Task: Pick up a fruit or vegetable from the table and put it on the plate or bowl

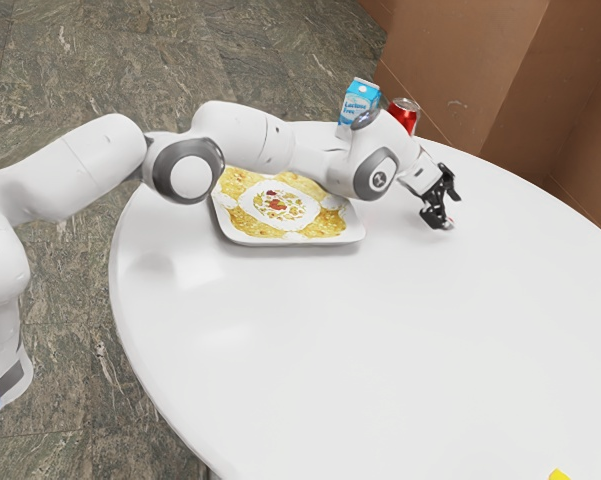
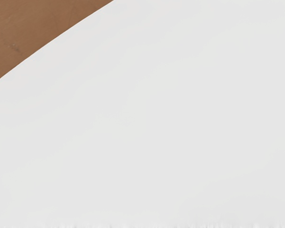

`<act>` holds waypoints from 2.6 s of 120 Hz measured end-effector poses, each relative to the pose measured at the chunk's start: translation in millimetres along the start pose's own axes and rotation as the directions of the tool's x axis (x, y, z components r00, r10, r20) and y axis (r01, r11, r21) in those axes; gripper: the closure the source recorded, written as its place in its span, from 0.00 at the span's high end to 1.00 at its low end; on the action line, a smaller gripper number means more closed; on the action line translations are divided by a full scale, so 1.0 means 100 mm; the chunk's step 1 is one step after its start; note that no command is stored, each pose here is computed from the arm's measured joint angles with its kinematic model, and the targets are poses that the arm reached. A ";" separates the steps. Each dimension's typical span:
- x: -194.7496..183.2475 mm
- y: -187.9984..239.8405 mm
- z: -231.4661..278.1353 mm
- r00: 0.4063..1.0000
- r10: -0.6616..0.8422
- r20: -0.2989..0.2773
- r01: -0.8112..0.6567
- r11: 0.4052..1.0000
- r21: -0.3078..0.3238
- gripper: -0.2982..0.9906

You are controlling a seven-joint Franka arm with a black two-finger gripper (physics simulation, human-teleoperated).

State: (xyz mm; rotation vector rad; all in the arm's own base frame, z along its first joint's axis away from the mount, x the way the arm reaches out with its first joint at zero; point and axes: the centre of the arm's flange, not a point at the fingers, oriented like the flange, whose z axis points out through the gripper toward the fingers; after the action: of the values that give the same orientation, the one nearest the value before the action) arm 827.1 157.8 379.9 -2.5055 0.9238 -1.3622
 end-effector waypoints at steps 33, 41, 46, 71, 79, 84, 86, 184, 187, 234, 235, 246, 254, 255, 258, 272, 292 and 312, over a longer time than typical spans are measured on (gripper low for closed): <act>-0.08 0.02 -0.01 0.968 -0.246 0.040 0.246 0.969 0.002 0.75; -0.09 0.00 -0.02 0.949 -0.314 0.039 0.314 0.949 0.005 0.75; -0.09 -0.01 -0.03 0.931 -0.364 0.035 0.364 0.931 0.006 0.76; -0.10 -0.01 -0.03 0.855 -0.517 0.036 0.517 0.856 0.013 0.76; -0.11 0.01 -0.01 0.836 -0.548 0.039 0.547 0.837 0.016 0.76; -0.11 0.01 -0.01 0.824 -0.566 0.038 0.566 0.824 0.017 0.76; -0.11 0.01 -0.01 0.818 -0.575 0.037 0.574 0.818 0.018 0.76; -0.17 0.10 0.11 0.756 -0.653 0.038 0.650 0.757 0.075 0.75; -0.17 0.09 0.11 0.754 -0.655 0.035 0.652 0.755 0.076 0.75; -0.16 0.09 0.10 0.757 -0.653 0.026 0.649 0.756 0.086 0.59; -0.16 0.09 0.10 0.757 -0.653 0.026 0.649 0.756 0.087 0.59; -0.16 0.09 0.10 0.761 -0.648 0.023 0.644 0.760 0.091 0.54; -0.15 0.08 0.09 0.761 -0.648 0.021 0.644 0.759 0.092 0.51; -0.15 0.08 0.09 0.761 -0.648 0.020 0.644 0.759 0.092 0.51; -0.15 0.08 0.09 0.761 -0.649 0.020 0.645 0.759 0.092 0.51; -0.15 0.07 0.09 0.758 -0.652 0.016 0.648 0.756 0.092 0.46; -0.15 0.07 0.08 0.755 -0.655 0.013 0.652 0.753 0.092 0.38; -0.16 0.05 0.07 0.748 -0.664 0.010 0.661 0.745 0.093 0.37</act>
State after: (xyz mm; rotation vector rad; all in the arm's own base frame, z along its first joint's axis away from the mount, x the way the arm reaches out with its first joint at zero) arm 824.1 162.0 362.6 -2.9058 -0.0947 -1.4432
